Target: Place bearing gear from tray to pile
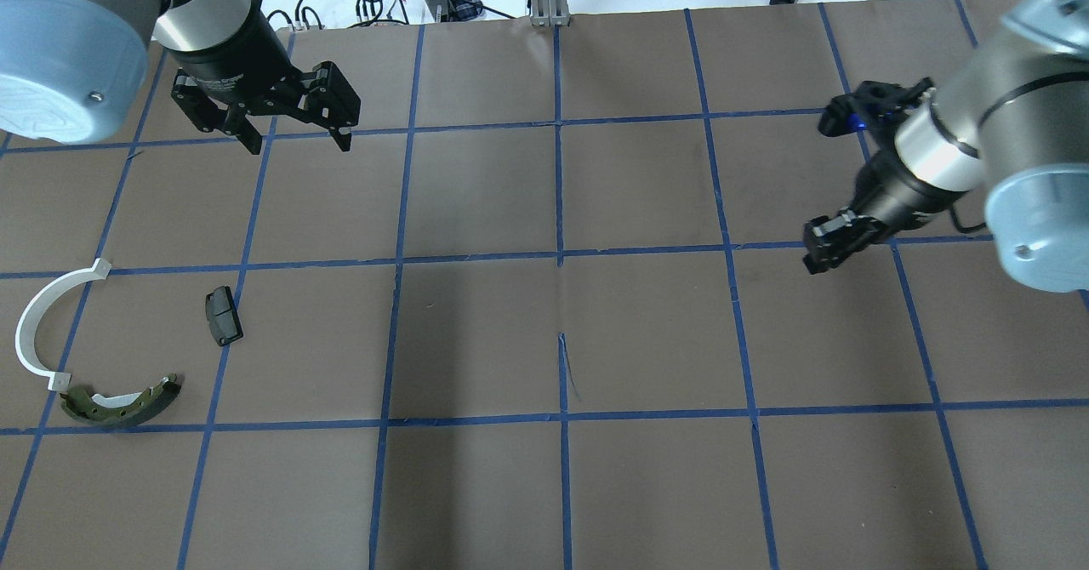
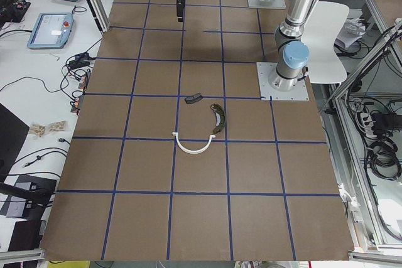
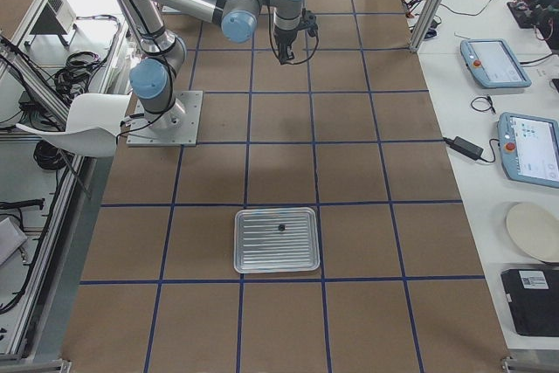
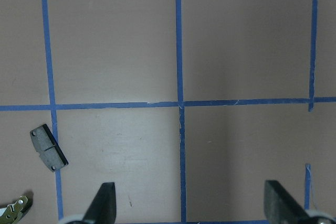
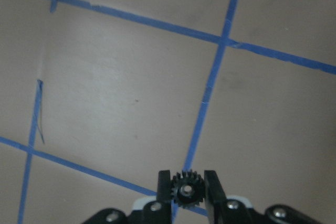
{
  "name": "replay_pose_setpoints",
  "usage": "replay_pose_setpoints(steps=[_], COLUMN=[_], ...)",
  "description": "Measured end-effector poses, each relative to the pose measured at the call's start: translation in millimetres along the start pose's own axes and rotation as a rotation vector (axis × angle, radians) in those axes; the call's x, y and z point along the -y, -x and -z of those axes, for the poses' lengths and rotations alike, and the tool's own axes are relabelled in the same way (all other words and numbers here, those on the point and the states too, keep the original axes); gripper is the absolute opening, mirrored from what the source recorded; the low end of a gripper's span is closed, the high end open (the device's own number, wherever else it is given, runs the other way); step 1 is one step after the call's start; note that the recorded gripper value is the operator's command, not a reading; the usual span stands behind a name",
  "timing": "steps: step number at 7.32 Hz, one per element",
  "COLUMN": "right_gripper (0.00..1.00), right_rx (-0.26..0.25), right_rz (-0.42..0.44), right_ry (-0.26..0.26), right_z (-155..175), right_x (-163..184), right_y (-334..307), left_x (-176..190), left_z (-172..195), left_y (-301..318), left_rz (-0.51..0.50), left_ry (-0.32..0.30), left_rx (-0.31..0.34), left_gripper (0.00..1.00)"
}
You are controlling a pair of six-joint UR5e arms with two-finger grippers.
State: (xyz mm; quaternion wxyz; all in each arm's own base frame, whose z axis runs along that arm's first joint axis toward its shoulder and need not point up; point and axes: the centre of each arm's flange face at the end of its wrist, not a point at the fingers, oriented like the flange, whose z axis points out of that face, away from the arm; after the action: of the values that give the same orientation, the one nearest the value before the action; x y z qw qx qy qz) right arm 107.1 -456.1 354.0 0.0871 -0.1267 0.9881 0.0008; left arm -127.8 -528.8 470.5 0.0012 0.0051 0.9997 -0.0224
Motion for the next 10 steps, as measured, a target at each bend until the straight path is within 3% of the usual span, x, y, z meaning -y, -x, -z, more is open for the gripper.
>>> replay_pose_setpoints(steps=[4,5,6,8,10], right_gripper=[0.25,0.46,0.99,1.00,1.00], right_rx=[0.048,0.054,0.056,0.057,0.051], right_rz=[-0.245,-0.270,-0.274,-0.273,-0.277], right_ry=[-0.146,-0.146,-0.143,-0.146,-0.161], right_z=[-125,-150,-169,-177,-133], right_x=[73,77,79,83,97], right_y=[151,171,184,189,172], left_x=[0,0,0,-1,0], left_z=[-1,-2,-2,-2,-3], left_y=[0,0,0,0,2], left_rz=[-0.003,0.000,-0.001,-0.005,-0.012], left_ry=[0.002,0.003,0.003,0.003,-0.001], left_rx=[-0.002,-0.002,-0.002,-0.001,0.000], left_gripper=[1.00,1.00,1.00,1.00,1.00])
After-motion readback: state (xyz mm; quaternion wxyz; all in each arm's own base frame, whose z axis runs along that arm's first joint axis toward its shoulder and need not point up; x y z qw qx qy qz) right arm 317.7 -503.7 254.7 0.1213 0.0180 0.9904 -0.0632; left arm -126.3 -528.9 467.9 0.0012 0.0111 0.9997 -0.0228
